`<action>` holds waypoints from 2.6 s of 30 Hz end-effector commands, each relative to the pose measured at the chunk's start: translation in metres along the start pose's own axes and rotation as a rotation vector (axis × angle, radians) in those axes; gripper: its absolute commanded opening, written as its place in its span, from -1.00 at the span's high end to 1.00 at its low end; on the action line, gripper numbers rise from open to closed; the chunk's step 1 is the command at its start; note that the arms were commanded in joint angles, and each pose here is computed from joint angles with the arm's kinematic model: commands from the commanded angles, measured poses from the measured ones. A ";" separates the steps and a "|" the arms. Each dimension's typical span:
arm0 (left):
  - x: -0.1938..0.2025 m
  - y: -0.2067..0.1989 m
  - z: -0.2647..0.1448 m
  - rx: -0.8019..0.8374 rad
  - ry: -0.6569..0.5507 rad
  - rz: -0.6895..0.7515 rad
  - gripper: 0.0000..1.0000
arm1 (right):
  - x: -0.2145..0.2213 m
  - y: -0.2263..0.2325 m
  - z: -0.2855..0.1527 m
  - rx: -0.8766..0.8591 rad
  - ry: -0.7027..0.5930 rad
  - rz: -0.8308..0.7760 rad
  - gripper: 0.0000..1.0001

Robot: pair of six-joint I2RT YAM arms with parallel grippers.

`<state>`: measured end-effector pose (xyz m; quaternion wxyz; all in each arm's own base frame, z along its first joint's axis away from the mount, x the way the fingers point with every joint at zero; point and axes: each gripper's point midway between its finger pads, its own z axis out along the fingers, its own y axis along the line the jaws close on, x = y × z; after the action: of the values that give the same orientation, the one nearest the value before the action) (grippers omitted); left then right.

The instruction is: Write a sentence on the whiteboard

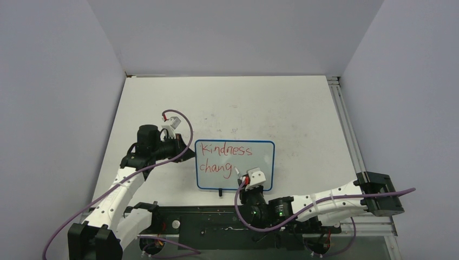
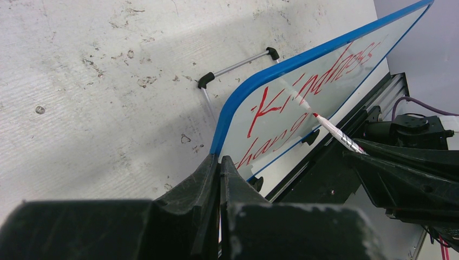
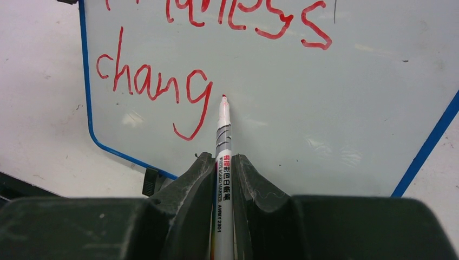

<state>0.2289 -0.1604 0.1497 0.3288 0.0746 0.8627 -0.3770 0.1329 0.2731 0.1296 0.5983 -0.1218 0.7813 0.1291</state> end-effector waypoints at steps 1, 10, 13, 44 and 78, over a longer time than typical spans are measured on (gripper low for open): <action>-0.018 -0.013 -0.004 0.033 -0.042 0.047 1.00 | 0.002 -0.008 0.002 0.020 -0.004 0.017 0.89; -0.019 -0.013 -0.004 0.034 -0.045 0.049 1.00 | 0.004 -0.011 0.001 0.032 0.006 0.016 0.89; -0.018 -0.013 -0.004 0.034 -0.045 0.049 1.00 | 0.004 -0.014 0.000 0.042 0.006 0.016 0.89; -0.018 -0.013 -0.003 0.038 -0.042 0.048 1.00 | -0.021 -0.017 0.005 0.066 -0.056 0.016 0.89; -0.018 -0.014 -0.004 0.039 -0.044 0.049 1.00 | 0.017 -0.010 -0.005 0.032 0.040 -0.005 0.89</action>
<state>0.2290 -0.1604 0.1496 0.3288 0.0748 0.8626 -0.3770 0.1255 0.2725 0.1132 0.5778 -0.1296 0.7946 0.1339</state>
